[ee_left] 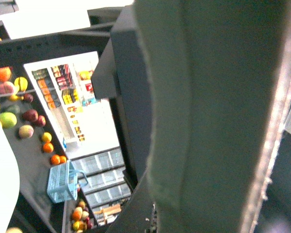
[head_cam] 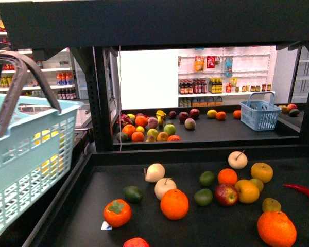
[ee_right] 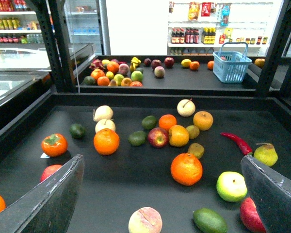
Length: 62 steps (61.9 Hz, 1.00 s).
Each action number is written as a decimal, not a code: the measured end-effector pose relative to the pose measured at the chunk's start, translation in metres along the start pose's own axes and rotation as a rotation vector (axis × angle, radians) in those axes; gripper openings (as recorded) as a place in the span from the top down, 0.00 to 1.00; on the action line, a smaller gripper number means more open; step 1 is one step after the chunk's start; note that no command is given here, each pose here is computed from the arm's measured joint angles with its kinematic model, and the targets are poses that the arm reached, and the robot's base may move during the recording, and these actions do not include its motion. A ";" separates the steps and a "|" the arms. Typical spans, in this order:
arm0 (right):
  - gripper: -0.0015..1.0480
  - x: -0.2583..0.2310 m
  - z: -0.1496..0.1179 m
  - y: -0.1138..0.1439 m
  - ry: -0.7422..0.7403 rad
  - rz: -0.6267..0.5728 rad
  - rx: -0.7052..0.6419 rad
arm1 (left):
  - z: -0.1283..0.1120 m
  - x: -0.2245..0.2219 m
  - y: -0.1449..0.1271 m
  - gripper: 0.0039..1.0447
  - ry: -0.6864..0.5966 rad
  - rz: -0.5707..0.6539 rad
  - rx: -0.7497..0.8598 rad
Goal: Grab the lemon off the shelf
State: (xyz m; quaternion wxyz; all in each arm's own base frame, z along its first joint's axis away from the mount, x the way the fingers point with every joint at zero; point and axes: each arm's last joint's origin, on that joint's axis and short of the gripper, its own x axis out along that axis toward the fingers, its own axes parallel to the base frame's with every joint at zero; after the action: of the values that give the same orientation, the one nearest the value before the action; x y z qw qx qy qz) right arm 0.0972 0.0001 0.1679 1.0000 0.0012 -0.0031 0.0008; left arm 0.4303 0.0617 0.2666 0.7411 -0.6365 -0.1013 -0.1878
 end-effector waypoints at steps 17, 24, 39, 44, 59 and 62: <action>0.07 0.000 0.000 0.000 0.000 0.000 0.000 | 0.061 -0.022 0.032 0.95 -0.087 -0.070 -0.040; 0.07 0.000 0.000 0.000 -0.001 0.000 0.000 | 0.071 -0.027 0.045 0.95 -0.090 -0.077 -0.053; 0.07 0.000 0.000 0.000 -0.001 0.000 0.000 | 0.082 -0.040 0.080 0.95 -0.085 -0.006 -0.105; 0.07 0.000 0.000 0.000 -0.001 0.000 0.000 | 0.081 -0.041 0.084 0.95 -0.075 0.003 -0.106; 0.07 0.000 0.000 0.000 -0.001 0.000 0.000 | 0.081 -0.042 0.085 0.94 -0.068 0.005 -0.105; 0.07 0.000 0.000 0.000 -0.001 0.000 0.000 | 0.081 -0.042 0.085 0.86 -0.066 0.004 -0.104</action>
State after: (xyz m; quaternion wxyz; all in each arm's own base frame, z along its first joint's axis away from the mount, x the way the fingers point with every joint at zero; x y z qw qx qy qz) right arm 0.0971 0.0001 0.1680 1.0000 0.0012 -0.0035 0.0008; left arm 0.4342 0.1578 0.1871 0.7038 -0.6801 -0.1146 -0.1701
